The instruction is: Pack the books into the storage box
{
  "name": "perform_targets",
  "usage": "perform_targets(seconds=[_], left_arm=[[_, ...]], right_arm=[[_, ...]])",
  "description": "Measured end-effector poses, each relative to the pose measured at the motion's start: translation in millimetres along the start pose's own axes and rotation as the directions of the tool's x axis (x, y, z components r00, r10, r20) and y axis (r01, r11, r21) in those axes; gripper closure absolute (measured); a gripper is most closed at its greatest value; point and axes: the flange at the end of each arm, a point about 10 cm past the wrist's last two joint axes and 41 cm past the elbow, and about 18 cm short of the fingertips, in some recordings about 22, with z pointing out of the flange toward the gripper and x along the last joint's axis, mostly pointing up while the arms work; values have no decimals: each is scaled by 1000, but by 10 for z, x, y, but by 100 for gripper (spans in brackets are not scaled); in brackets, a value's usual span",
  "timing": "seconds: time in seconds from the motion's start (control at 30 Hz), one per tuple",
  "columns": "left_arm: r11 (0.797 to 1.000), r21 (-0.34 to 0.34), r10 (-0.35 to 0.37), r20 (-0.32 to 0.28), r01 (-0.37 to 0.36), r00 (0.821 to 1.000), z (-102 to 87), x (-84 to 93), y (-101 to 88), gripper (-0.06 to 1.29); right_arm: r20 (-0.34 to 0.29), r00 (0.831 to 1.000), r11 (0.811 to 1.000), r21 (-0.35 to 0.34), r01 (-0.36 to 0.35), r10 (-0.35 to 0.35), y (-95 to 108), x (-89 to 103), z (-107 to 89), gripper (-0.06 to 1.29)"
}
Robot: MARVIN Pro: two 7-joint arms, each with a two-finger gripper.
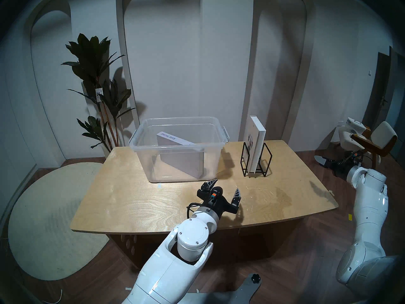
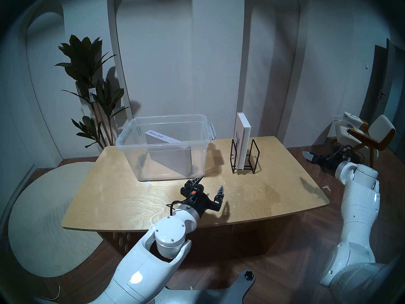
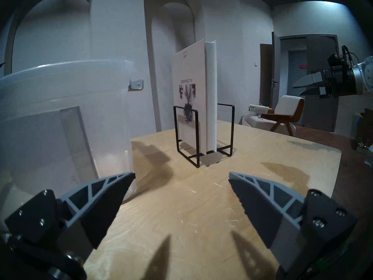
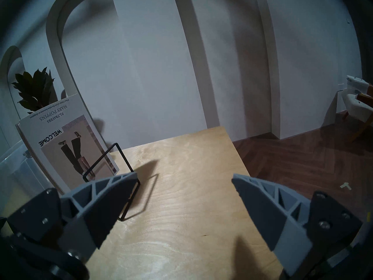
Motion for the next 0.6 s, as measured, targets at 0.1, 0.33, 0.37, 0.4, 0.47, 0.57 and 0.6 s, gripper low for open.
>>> perform_targets(seconds=[0.1,0.33,0.37,0.4,0.47,0.57,0.6], left_arm=[[1000,1,22,-12,-22,1000,78,59,67,-2],[999,29,44,-28,-43,999,235,123,152,-2],[998,37,43,-30,-42,999,265,132,158,-2],[998,47,41,-32,-40,999,295,145,162,-2],[998,62,36,-37,-34,999,348,171,164,-2],[997,74,29,-44,-25,999,397,209,166,-2],[996,82,20,-50,-16,999,439,241,170,-2]], right_arm=[[-3,1000,999,29,24,-24,31,1,-32,-2],[0,998,993,97,60,-61,51,-66,-47,-2],[1,998,992,108,65,-65,53,-86,-43,-2],[1,998,991,119,69,-70,54,-104,-39,-2],[2,997,988,135,76,-77,58,-131,-36,-2],[2,996,985,148,83,-84,63,-151,-35,-2],[1,996,983,158,89,-90,68,-163,-35,-2]])
